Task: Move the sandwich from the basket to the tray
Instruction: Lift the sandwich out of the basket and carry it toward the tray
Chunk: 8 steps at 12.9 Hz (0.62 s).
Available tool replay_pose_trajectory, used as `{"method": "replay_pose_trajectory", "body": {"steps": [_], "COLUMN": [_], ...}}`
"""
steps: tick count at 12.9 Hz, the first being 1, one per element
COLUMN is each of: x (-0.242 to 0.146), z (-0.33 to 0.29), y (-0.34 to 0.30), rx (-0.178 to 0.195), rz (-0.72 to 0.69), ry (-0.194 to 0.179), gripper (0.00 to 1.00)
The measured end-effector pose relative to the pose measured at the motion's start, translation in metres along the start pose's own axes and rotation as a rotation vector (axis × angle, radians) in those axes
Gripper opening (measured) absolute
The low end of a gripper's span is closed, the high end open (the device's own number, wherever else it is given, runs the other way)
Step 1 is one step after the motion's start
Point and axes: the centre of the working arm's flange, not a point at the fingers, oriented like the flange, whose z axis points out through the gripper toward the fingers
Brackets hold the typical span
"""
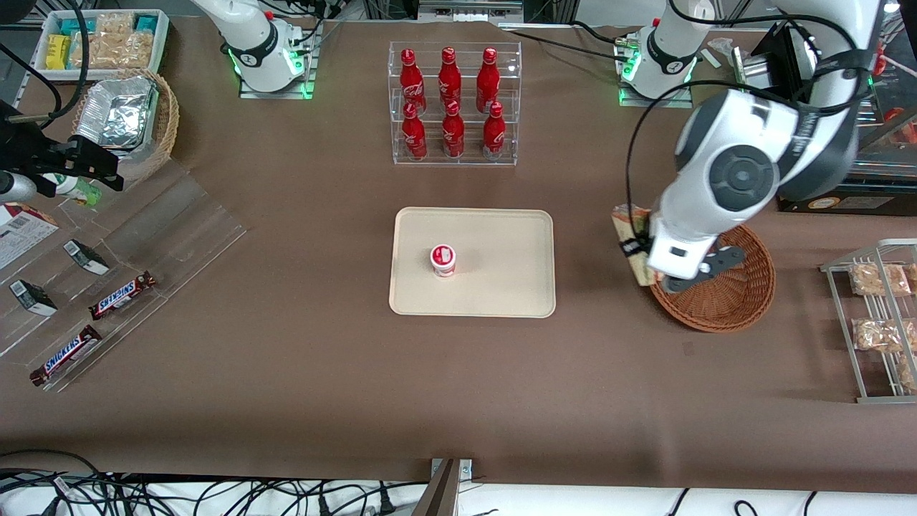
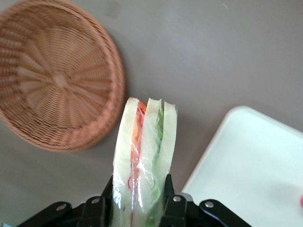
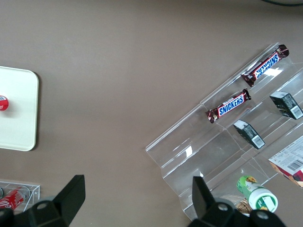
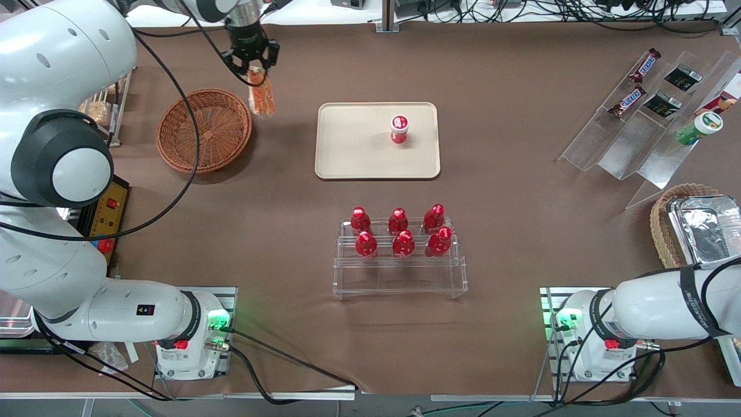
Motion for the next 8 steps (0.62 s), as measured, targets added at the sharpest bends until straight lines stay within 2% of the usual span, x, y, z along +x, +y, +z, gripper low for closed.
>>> {"method": "replay_pose_trajectory", "body": {"steps": [3,6,8], "x": [-0.038,-0.068,-0.084], "z": [-0.003,0.014,0.039], "y": [0.036,0.075,0.104], "rx": [-0.007,-0.004,0.009], "rz": [0.080,0.117,0.120], "ry": [0.005,0.033,0.066], "gripper": [0.41,0.42,0.42]}}
